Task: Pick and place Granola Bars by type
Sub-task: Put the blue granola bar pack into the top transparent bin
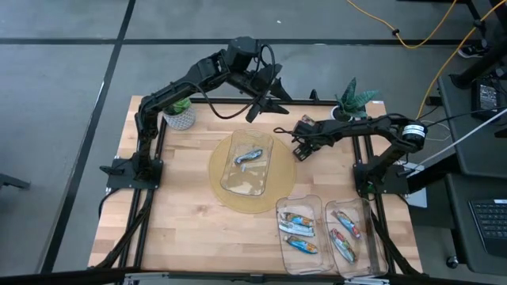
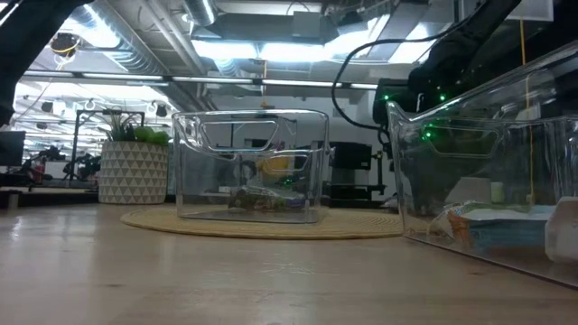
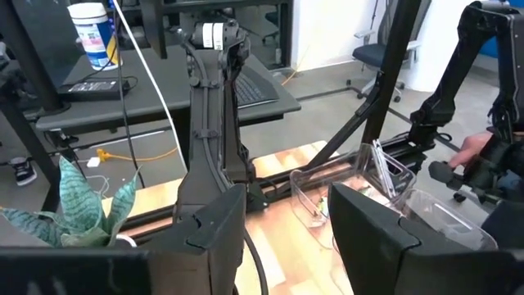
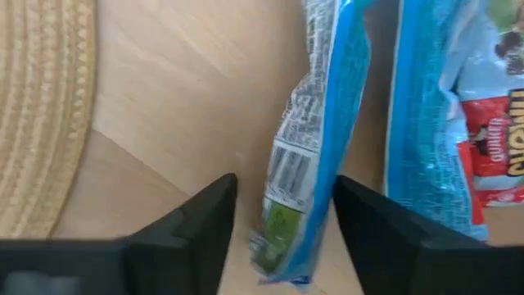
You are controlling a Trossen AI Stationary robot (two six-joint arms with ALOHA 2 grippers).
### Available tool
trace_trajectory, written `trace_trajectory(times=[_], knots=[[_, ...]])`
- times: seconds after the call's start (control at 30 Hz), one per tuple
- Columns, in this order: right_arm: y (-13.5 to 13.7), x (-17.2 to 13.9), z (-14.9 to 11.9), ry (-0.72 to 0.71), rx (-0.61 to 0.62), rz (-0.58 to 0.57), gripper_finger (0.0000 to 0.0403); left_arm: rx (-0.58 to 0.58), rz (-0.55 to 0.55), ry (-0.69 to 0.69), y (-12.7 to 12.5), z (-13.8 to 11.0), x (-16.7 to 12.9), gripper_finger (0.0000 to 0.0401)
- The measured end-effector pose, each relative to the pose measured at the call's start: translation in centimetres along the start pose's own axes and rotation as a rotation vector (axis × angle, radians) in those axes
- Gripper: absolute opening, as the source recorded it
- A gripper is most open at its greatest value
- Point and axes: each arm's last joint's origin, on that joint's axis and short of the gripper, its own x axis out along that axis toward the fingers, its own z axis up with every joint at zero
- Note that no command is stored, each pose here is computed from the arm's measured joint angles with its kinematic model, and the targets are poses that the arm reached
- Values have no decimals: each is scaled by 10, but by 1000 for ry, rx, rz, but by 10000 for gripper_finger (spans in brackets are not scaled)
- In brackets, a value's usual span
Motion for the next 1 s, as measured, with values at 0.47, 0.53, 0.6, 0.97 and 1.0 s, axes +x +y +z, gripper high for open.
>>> trace_trajectory(times=[0.47, 0.53, 0.6, 0.97, 1.0], knots=[[9, -21, 25, -78, -66, 79, 71, 1, -1, 2, 0, 0, 0, 168], [10, -24, 28, -78, -78, 96, 55, 0, -1, 2, 0, 0, 0, 168], [11, -26, 28, -66, -92, 95, 43, -3, -2, 6, 0, -1, 0, 168], [7, -51, 21, -73, -138, 96, 50, -12, 78, 40, 2, -3, 0, 168], [6, -56, 21, -88, -136, 102, 46, -14, 97, 48, 2, -3, 0, 168]])
